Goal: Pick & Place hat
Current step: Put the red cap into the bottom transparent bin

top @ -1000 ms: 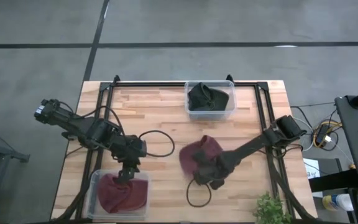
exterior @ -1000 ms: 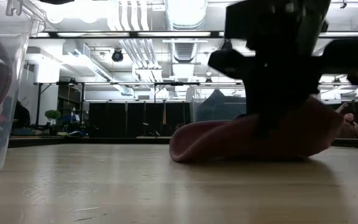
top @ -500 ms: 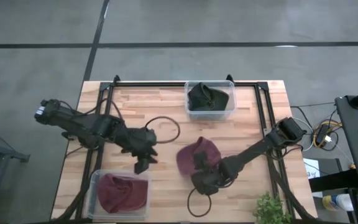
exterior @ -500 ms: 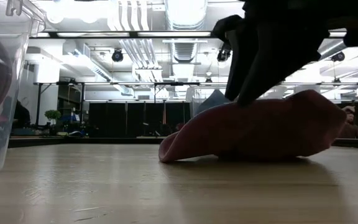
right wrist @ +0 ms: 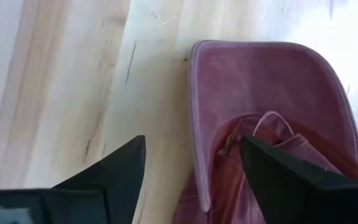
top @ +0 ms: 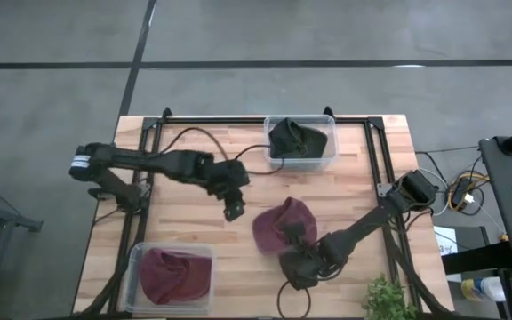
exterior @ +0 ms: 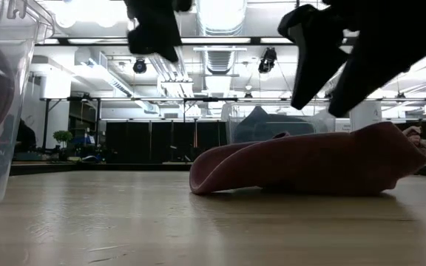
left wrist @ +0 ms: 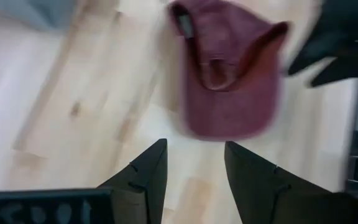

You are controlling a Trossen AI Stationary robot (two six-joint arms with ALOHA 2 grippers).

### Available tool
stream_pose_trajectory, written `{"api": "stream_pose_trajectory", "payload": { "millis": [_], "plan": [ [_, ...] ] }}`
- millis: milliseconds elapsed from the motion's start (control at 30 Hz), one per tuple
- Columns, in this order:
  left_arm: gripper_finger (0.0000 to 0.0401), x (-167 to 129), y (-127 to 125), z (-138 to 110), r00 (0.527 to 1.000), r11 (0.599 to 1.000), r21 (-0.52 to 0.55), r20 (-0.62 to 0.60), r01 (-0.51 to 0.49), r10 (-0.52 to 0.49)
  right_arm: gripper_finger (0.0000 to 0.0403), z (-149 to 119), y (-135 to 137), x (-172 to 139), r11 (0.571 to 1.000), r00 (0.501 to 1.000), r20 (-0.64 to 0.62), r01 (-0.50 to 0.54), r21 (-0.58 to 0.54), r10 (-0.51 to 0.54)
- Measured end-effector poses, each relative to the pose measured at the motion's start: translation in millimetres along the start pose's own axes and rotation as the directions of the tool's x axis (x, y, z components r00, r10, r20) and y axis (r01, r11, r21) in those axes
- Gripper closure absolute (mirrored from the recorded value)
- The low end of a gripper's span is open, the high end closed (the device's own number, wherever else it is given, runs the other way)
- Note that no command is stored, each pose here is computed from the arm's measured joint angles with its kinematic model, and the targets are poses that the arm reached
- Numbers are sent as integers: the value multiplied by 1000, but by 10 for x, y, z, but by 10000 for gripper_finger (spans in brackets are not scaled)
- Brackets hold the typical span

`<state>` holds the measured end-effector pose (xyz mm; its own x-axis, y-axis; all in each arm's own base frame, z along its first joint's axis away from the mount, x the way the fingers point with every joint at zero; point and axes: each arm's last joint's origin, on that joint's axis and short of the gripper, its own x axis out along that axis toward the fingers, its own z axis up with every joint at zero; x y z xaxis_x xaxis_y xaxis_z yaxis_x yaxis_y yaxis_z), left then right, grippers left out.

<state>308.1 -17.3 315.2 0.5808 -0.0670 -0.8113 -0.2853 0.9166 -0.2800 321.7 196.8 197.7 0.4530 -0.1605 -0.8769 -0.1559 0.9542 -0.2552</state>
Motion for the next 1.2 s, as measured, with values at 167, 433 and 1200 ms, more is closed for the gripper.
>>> {"api": "stream_pose_trajectory", "payload": {
  "millis": [167,433,1200],
  "plan": [
    [250,338,249,114,995,1000,-19,-92,21,-23,136,-34,43,-12,999,1000,-11,1,41,-1],
    [250,763,443,222,988,996,-43,-130,75,-80,143,-93,135,-32,999,1000,-18,-7,52,7],
    [250,1389,377,255,970,976,-35,-110,216,-218,155,-286,299,-8,986,999,-52,0,164,9]
  ]
}}
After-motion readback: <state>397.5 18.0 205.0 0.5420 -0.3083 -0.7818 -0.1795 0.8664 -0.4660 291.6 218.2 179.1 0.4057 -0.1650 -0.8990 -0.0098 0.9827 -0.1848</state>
